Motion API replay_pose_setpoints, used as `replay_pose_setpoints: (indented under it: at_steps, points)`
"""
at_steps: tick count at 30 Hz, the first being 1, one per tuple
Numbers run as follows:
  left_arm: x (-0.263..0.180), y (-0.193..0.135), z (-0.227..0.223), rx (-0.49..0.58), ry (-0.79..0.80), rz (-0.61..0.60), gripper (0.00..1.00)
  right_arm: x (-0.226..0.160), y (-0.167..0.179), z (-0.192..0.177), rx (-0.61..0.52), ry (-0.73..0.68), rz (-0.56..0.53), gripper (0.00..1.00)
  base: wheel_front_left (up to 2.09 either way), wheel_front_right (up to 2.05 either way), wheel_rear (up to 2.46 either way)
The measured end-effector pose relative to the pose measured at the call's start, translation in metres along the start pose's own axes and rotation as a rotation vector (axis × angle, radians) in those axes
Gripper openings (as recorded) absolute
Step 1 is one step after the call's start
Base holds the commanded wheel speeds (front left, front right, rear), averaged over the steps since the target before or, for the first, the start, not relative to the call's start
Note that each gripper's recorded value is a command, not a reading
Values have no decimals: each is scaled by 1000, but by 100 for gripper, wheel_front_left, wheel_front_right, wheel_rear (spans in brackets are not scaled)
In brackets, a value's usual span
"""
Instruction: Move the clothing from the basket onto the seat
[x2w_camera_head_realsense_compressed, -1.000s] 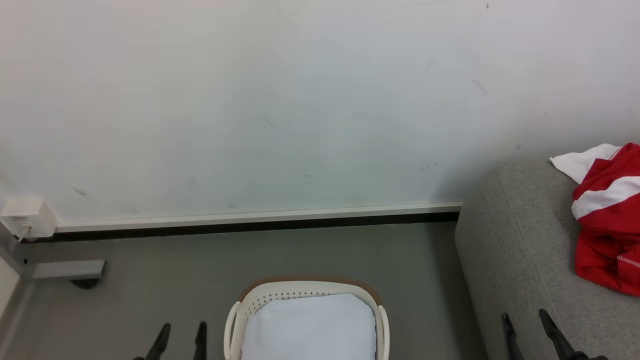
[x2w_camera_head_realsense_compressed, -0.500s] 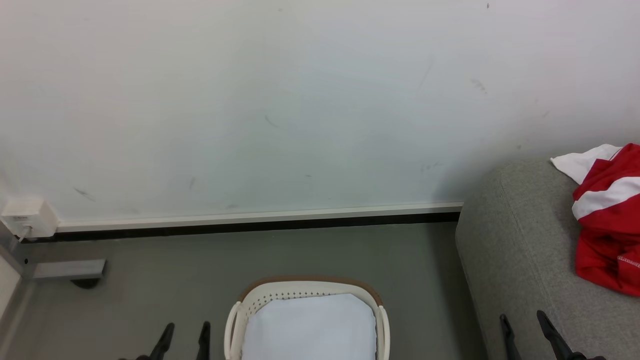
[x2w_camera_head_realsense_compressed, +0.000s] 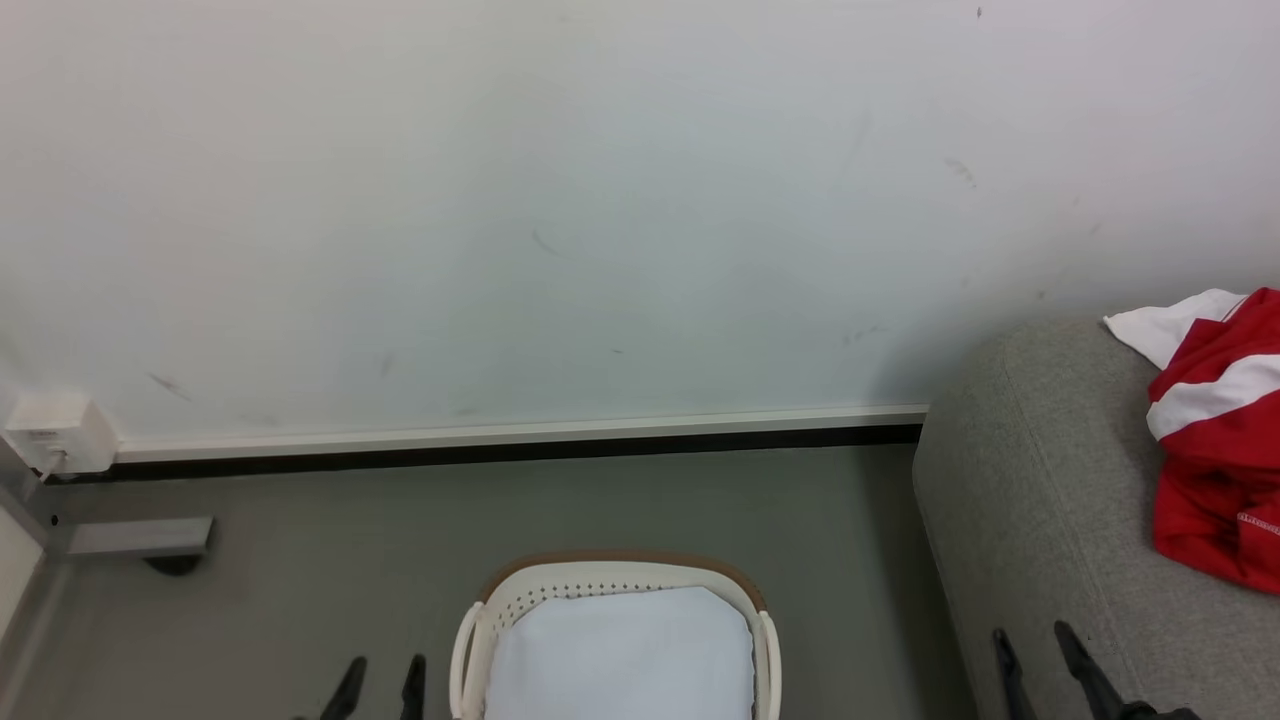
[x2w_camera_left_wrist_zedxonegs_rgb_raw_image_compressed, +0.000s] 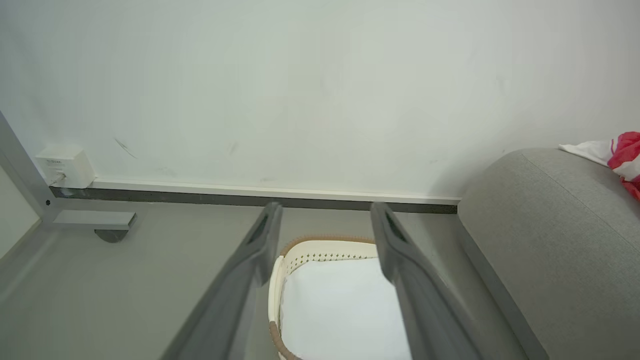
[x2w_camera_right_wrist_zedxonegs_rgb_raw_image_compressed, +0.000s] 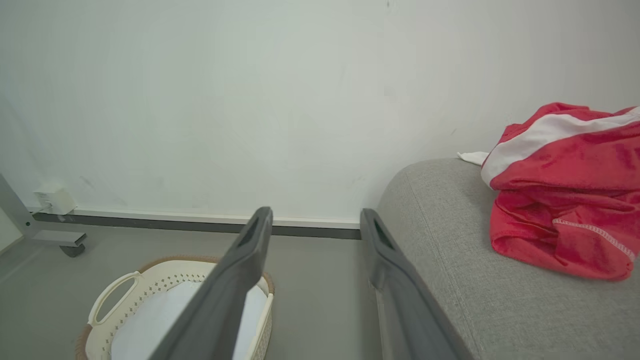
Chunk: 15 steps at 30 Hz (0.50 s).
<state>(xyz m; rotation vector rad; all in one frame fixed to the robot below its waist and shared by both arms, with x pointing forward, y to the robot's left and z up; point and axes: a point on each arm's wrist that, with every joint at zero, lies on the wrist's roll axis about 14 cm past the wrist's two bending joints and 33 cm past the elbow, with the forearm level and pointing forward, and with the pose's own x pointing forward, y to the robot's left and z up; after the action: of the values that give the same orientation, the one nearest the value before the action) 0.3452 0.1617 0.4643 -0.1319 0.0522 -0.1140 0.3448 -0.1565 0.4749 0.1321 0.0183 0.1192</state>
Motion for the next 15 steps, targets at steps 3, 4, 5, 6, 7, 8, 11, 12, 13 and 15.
replay_pose_setpoints:
  at_steps: [3,4,5,6,7,8,11,12,13,15]
  points:
    - [-6,-1,-15,-9,44,2,0,-6,0,-14,9,45,-6,0,0,0,0]
    - [-8,-2,-18,-12,56,3,0,-9,0,-19,13,60,-8,0,0,0,0]
    - [-10,-1,-22,-21,67,7,0,-10,0,-21,23,69,-11,0,0,0,0]
    - [-10,-1,-24,-38,75,13,0,-10,0,-23,40,75,-16,0,0,0,0]
    - [-10,0,-24,-56,80,21,0,-10,-1,-23,56,75,-22,0,0,0,0]
    - [-10,2,-24,-71,81,27,0,-10,-2,-23,74,79,-28,0,0,0,0]
    - [-10,5,-24,-128,84,48,0,-9,-5,-23,131,81,-48,0,0,0,0]
    - [-9,7,-24,-146,84,55,0,-9,-7,-22,152,80,-55,0,0,0,0]
    - [-8,8,-22,-167,81,62,0,-8,-8,-22,170,80,-62,0,0,0,0]
    - [-6,10,-20,-199,72,71,0,-7,-10,-21,207,78,-74,0,0,0,0]
